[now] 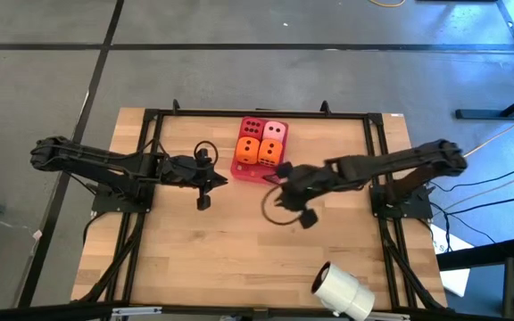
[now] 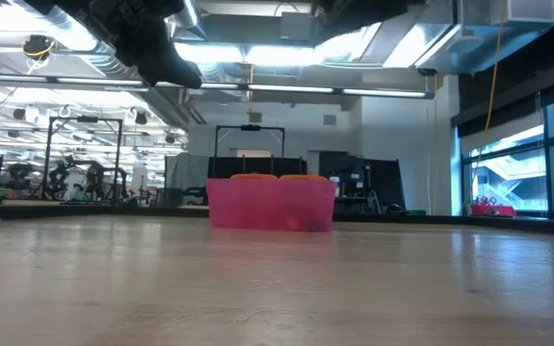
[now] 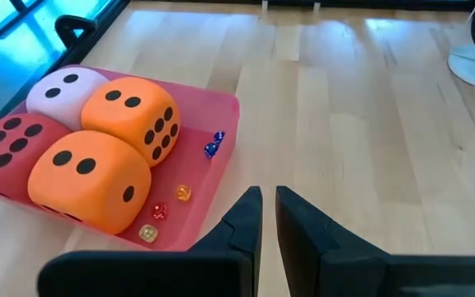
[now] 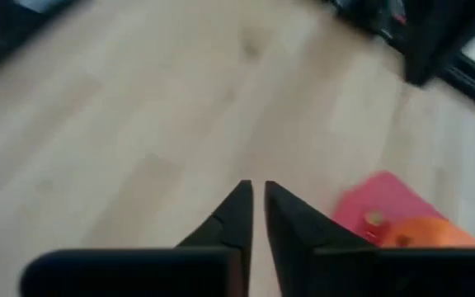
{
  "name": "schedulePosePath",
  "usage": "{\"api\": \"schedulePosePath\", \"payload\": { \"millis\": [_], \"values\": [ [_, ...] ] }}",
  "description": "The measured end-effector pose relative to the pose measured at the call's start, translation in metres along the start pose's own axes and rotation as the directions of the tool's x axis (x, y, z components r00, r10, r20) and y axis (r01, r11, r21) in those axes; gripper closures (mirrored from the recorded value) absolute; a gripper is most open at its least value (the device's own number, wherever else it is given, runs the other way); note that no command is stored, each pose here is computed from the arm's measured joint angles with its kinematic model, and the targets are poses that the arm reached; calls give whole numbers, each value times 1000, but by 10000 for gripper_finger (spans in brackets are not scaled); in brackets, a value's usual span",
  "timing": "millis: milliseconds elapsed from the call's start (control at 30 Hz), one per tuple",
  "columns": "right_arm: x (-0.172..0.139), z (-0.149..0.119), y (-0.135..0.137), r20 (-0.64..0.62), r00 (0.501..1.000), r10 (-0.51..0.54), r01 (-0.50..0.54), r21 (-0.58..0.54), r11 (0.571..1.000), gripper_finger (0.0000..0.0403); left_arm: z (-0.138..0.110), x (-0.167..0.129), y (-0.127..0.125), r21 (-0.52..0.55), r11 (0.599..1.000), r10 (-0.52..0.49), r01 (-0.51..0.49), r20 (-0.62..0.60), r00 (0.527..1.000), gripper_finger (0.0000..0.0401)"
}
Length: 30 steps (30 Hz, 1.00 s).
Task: Pick & Place Dice
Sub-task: Return to Home Position
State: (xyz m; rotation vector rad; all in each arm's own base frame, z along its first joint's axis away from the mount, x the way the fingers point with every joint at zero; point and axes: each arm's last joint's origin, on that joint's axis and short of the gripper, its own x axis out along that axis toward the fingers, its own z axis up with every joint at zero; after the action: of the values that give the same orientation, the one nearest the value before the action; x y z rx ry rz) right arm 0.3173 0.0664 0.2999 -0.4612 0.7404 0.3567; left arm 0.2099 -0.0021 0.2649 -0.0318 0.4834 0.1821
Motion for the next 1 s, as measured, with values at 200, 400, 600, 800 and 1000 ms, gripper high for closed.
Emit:
{"api": "schedulePosePath", "payload": {
  "millis": [200,400,600,800,1000],
  "values": [
    [-31,-25,9,136,990,-21,16,35,999,397,3,-4,0,20,1000,-7,6,33,999,370],
    [-66,-55,25,294,955,-34,35,4,999,386,10,-33,-5,109,993,-60,46,132,989,370],
    [-90,-97,42,434,900,-41,38,16,999,393,12,-67,-4,208,978,-90,33,271,958,370],
    [-95,-135,62,556,831,-12,-8,33,999,395,-16,-78,1,257,966,-112,21,344,932,370],
    [-87,-152,69,611,792,-17,-21,56,998,388,-37,-85,6,257,966,-118,-17,498,859,370]
  ]
}}
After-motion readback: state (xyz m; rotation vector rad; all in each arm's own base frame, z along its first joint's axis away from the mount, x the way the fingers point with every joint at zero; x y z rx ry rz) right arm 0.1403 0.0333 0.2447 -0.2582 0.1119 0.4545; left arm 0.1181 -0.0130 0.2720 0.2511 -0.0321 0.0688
